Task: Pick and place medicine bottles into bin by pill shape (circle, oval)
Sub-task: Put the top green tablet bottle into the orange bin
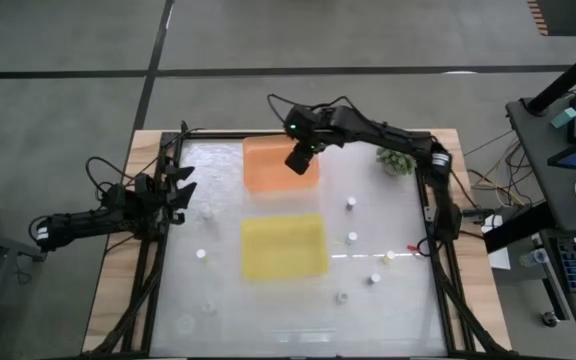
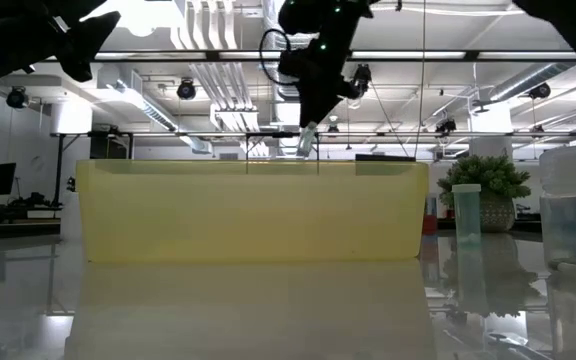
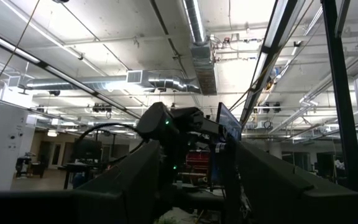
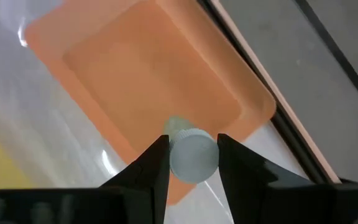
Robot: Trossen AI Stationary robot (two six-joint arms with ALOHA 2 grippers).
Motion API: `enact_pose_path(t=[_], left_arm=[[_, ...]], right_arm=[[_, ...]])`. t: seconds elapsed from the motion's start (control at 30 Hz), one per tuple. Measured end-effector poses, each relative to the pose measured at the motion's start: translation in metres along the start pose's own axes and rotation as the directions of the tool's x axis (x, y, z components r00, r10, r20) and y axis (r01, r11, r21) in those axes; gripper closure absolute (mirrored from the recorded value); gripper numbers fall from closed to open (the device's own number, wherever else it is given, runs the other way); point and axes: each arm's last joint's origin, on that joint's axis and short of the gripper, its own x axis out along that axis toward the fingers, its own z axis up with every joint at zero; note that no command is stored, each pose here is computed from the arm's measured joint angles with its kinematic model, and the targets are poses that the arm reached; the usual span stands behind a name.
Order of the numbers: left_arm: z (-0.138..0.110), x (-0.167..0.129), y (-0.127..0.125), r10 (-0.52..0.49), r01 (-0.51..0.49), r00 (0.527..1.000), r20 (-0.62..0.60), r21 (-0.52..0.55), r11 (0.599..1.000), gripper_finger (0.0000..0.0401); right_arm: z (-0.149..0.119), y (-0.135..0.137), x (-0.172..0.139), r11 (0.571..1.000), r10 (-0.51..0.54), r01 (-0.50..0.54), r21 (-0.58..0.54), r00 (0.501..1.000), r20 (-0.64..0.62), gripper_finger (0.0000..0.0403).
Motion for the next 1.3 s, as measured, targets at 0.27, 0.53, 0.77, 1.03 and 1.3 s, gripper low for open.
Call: enact_pose_path(t=[0.27, 0.53, 0.77, 1.03, 1.3], left_arm=[[0.000, 0.000, 0.000, -0.001, 0.001, 1.000, 0.000, 0.000, 1.000, 0.0203], [0.000, 0.000, 0.000, 0.000, 0.000, 1.000, -0.001, 0.000, 1.000, 0.0203], [0.000, 0.000, 0.000, 0.000, 0.000, 1.000, 0.000, 0.000, 1.000, 0.0203], [0.000, 0.000, 0.000, 0.000, 0.000, 1.000, 0.000, 0.000, 1.000, 0.0203], [0.000, 0.000, 0.000, 0.000, 0.000, 1.000, -0.001, 0.000, 1.000, 0.0203]], right_arm=[[0.019, 0.006, 0.043, 0.983, -0.020, -0.001, -0.183, 0.994, -0.111, 0.0290], [0.021, -0.010, 0.076, 0.972, -0.034, -0.004, -0.235, 0.987, -0.157, 0.0289], [0.022, -0.029, 0.096, 0.978, -0.048, 0.011, -0.206, 0.984, -0.174, 0.0289], [0.022, -0.034, 0.114, 0.983, 0.047, -0.076, -0.168, 0.985, -0.168, 0.0288], [0.019, -0.032, 0.130, 0.982, 0.050, -0.083, -0.169, 0.980, -0.191, 0.0287]])
